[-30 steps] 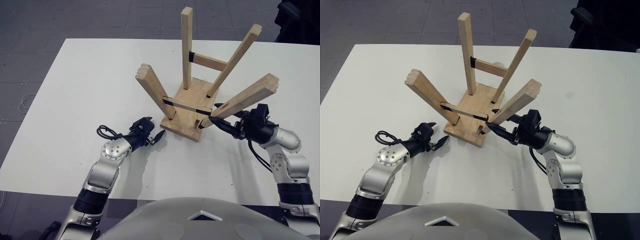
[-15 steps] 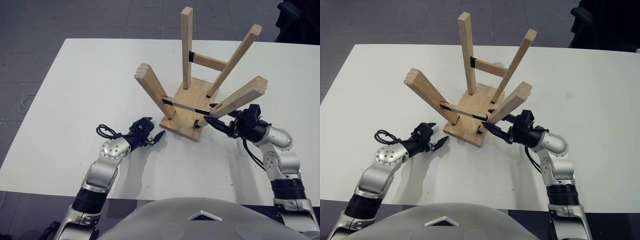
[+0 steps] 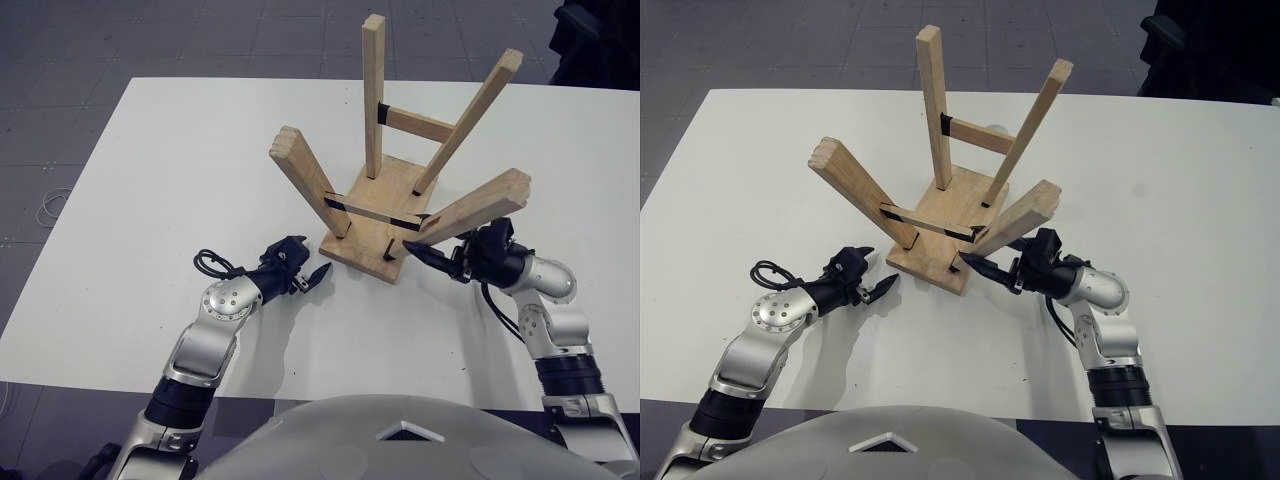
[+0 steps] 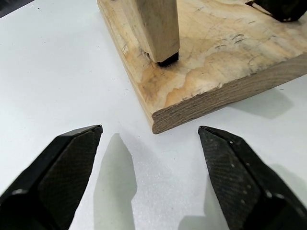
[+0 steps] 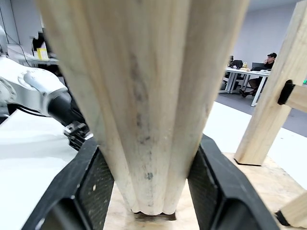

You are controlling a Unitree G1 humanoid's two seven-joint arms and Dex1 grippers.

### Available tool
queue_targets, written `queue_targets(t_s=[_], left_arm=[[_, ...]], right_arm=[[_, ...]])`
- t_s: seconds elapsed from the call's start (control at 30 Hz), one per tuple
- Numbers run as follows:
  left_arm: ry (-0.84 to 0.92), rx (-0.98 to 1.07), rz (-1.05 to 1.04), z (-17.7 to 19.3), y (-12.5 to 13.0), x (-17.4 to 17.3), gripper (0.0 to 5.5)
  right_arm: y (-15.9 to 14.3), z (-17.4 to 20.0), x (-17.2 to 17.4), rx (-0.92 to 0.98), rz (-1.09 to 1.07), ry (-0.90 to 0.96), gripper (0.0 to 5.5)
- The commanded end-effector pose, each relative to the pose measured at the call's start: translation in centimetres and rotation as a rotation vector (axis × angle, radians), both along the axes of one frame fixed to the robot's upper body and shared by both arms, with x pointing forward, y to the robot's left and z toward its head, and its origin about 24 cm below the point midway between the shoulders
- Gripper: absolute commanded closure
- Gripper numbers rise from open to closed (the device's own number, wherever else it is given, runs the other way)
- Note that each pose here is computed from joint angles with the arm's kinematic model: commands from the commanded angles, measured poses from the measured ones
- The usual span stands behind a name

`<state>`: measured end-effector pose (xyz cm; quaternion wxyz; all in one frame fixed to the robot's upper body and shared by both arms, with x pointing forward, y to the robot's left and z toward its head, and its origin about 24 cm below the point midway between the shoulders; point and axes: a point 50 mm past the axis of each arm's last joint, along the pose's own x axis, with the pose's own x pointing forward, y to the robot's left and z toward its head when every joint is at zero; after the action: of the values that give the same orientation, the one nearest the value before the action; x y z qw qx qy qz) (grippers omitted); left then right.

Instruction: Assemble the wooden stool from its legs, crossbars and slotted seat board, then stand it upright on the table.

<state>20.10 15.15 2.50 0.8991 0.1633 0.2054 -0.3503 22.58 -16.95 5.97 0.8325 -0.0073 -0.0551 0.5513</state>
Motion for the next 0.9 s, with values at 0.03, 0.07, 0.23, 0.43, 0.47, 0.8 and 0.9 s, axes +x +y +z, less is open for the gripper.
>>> queue_targets(t_s=[0.03,0.07,0.23,0.43,0.47,0.8,0.9], left_arm=[[0.002,0.001,-0.011,0.2,-0.1,-0.1,1.8],[0.003,0.001,-0.012,0.1,-0.1,-0.1,1.8],[0.002,0.004,-0.004,0.1,0.0,-0.1,1.8],[0.006,-0.001,-0.001,0.0,-0.2,-0.3,1.8],[0.007,-0.002,0.001,-0.1,-0.2,-0.4,1.8],[0.008,-0.008,0.013,-0.2,-0.5,-0.7,1.8],[0.008,-0.01,0.018,-0.3,-0.5,-0.7,1.8]], right_arm=[[-0.3,-1.2,0.3,-0.072,-0.006,0.048,3.46],[-0.3,-1.2,0.4,-0.071,-0.007,0.046,3.46],[-0.7,-1.2,-0.2,-0.078,0.013,0.077,3.46],[-1.4,0.1,-0.1,-0.098,0.017,0.078,3.46],[-1.3,0.6,0.0,-0.103,0.014,0.074,3.46],[-1.0,3.1,0.1,-0.358,0.073,0.109,3.47],[-1.1,3.3,0.2,-0.449,0.085,0.153,3.47]])
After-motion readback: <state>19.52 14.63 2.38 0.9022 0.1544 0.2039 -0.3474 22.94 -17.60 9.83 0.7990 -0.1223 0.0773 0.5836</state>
